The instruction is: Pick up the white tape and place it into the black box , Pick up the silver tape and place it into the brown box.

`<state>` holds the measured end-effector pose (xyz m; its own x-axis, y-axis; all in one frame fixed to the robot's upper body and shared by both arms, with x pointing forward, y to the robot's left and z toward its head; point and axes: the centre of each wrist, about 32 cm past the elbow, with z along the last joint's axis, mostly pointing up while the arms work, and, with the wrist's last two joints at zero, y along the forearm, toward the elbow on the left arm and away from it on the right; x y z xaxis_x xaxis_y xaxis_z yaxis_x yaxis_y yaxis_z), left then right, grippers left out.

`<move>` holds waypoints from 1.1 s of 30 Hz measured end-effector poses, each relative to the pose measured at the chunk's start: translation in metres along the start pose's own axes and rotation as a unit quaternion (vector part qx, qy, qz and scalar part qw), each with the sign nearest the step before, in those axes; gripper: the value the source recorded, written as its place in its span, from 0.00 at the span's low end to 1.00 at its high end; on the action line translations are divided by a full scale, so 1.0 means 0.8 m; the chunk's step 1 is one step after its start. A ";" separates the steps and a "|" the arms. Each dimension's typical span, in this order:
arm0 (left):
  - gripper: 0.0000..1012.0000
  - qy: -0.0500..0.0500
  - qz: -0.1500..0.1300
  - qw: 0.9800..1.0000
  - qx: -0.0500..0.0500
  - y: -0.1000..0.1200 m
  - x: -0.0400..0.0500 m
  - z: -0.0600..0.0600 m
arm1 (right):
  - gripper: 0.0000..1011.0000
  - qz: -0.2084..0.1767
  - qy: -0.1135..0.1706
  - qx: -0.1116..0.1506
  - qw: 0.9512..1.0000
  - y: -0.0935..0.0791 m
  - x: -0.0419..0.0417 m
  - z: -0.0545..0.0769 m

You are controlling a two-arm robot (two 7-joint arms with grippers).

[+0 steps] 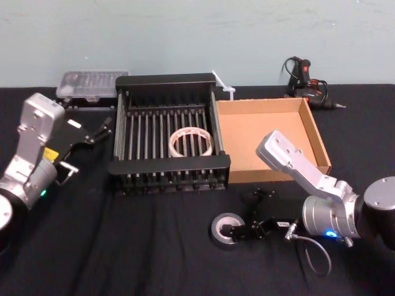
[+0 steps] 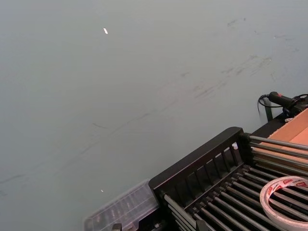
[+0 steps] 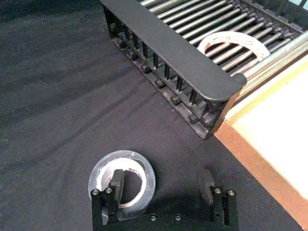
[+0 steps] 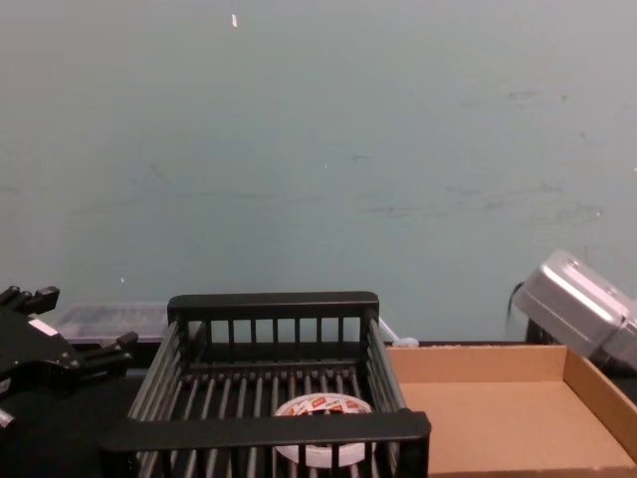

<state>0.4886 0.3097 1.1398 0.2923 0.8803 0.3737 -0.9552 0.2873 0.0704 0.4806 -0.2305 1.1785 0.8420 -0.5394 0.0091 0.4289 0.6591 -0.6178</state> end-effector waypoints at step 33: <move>0.99 0.000 0.000 1.000 0.000 0.000 0.000 0.000 | 0.35 0.000 -0.001 0.001 1.000 -0.001 0.000 0.000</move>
<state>0.4886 0.3097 1.1398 0.2924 0.8803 0.3737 -0.9552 0.2874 0.0703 0.4802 -0.2306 1.1790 0.8425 -0.5386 0.0101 0.4294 0.6601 -0.6163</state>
